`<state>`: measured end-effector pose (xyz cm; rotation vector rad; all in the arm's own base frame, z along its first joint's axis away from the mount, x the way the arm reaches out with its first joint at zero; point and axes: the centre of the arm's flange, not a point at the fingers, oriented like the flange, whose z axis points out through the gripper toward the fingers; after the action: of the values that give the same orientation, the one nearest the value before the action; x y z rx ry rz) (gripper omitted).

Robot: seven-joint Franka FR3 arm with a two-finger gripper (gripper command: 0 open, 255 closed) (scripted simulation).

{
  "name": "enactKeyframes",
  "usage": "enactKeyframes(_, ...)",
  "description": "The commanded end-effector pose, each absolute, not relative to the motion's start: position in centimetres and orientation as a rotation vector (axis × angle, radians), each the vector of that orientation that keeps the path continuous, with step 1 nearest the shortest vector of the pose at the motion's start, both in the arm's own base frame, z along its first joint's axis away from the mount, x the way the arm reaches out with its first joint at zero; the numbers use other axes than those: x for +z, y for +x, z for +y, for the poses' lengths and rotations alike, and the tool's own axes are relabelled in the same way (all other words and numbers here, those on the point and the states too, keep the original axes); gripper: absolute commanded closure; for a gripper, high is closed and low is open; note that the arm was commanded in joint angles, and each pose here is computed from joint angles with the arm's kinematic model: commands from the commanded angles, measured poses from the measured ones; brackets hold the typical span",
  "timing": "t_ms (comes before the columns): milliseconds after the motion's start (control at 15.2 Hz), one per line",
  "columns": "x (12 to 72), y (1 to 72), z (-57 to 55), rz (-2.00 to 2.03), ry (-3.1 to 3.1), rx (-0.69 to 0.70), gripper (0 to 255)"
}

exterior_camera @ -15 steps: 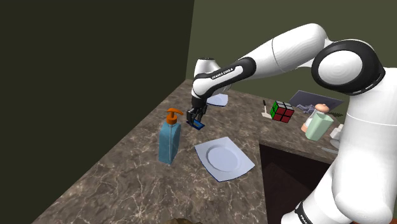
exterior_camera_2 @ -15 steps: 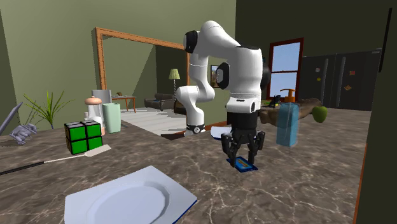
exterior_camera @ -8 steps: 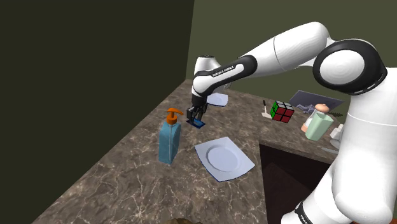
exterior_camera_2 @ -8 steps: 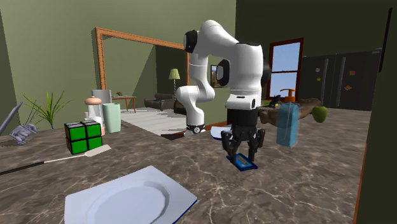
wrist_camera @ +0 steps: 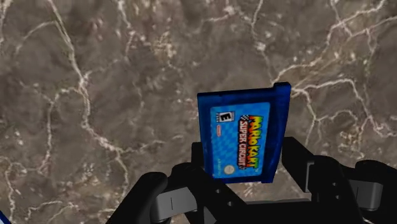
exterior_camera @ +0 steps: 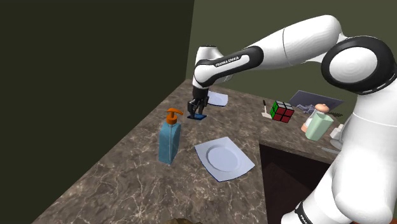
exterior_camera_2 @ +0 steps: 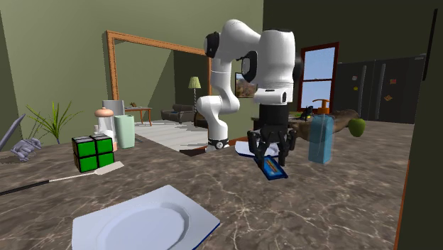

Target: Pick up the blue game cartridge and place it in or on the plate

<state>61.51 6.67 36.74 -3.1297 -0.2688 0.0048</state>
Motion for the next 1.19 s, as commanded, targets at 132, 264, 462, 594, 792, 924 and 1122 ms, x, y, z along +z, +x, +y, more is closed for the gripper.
enactKeyframes(132, 38.8, 61.4, 6.6, -0.269, -3.13, 0.005, 255)
enactKeyframes(264, 39.9, 61.4, 6.6, -0.269, -3.13, 0.005, 255)
enactKeyframes(462, 41.4, 61.4, 6.6, -0.269, -3.13, 0.005, 255)
enactKeyframes(594, 42.0, 60.1, 6.9, -0.269, -3.13, 0.005, 255)
enactKeyframes(792, 42.1, 56.3, 7.8, -0.269, -3.13, 0.005, 255)
enactKeyframes(924, 42.3, 53.7, 8.4, -0.269, -3.13, 0.005, 255)
enactKeyframes(1122, 42.4, 49.9, 9.3, -0.269, -3.13, 0.005, 255)
